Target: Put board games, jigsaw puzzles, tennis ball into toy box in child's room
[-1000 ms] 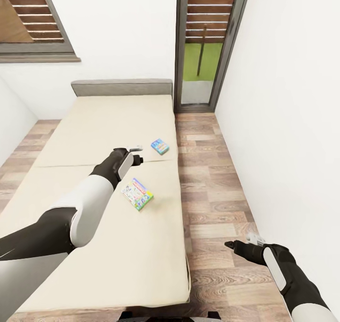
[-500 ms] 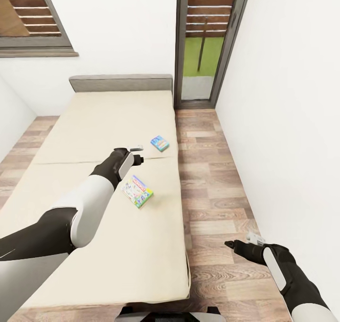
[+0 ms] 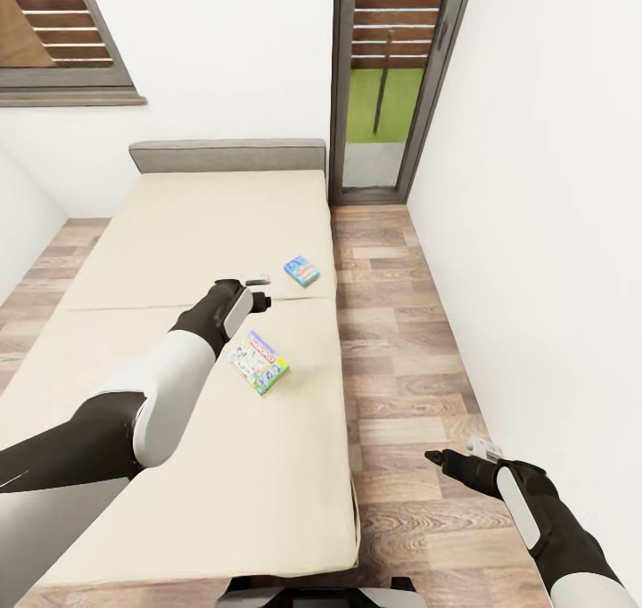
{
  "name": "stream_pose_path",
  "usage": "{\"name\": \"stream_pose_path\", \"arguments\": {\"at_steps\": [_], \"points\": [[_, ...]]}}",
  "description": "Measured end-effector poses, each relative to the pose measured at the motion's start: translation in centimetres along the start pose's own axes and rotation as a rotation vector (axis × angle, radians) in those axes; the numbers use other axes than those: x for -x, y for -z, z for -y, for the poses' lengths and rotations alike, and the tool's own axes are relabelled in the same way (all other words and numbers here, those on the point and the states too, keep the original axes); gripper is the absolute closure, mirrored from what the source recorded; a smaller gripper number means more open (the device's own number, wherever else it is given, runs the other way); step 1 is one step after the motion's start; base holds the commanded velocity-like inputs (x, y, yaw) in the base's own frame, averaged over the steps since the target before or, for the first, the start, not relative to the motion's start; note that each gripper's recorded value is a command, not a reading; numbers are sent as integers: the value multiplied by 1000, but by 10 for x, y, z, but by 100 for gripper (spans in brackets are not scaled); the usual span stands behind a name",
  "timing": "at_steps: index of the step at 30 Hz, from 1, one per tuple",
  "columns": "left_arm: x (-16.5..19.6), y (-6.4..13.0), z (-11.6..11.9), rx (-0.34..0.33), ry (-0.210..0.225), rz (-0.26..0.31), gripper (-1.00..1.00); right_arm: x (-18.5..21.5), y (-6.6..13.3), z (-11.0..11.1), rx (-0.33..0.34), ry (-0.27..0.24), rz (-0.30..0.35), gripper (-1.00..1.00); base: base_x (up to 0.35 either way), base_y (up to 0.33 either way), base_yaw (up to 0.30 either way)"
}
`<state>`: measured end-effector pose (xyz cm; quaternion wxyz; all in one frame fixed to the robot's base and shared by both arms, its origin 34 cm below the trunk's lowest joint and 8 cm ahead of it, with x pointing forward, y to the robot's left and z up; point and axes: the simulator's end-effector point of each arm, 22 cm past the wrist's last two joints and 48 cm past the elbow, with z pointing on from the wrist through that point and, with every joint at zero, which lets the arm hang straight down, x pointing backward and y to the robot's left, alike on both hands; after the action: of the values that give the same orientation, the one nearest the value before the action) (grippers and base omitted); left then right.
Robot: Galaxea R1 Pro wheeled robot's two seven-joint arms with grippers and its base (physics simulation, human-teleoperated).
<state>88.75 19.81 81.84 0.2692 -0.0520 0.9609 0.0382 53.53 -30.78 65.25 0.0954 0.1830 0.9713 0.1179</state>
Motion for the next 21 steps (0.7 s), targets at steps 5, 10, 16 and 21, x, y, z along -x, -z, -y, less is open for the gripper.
{"name": "stream_pose_path", "arguments": {"at_steps": [5, 10, 16, 21], "points": [[0, 0, 1, -1, -1, 0, -100, 0, 0, 0, 0, 0, 1, -100, 38, 0, 0], [0, 0, 1, -1, -1, 0, -100, 1, 0, 0, -1, 0, 2, -100, 12, 0, 0], [-1, -1, 1, -1, -2, -1, -100, 0, -1, 0, -1, 0, 1, -100, 4, 0, 0], [-2, -2, 1, -1, -2, -4, -100, -1, -1, 1, -3, -1, -2, -100, 1, 0, 0]]}}
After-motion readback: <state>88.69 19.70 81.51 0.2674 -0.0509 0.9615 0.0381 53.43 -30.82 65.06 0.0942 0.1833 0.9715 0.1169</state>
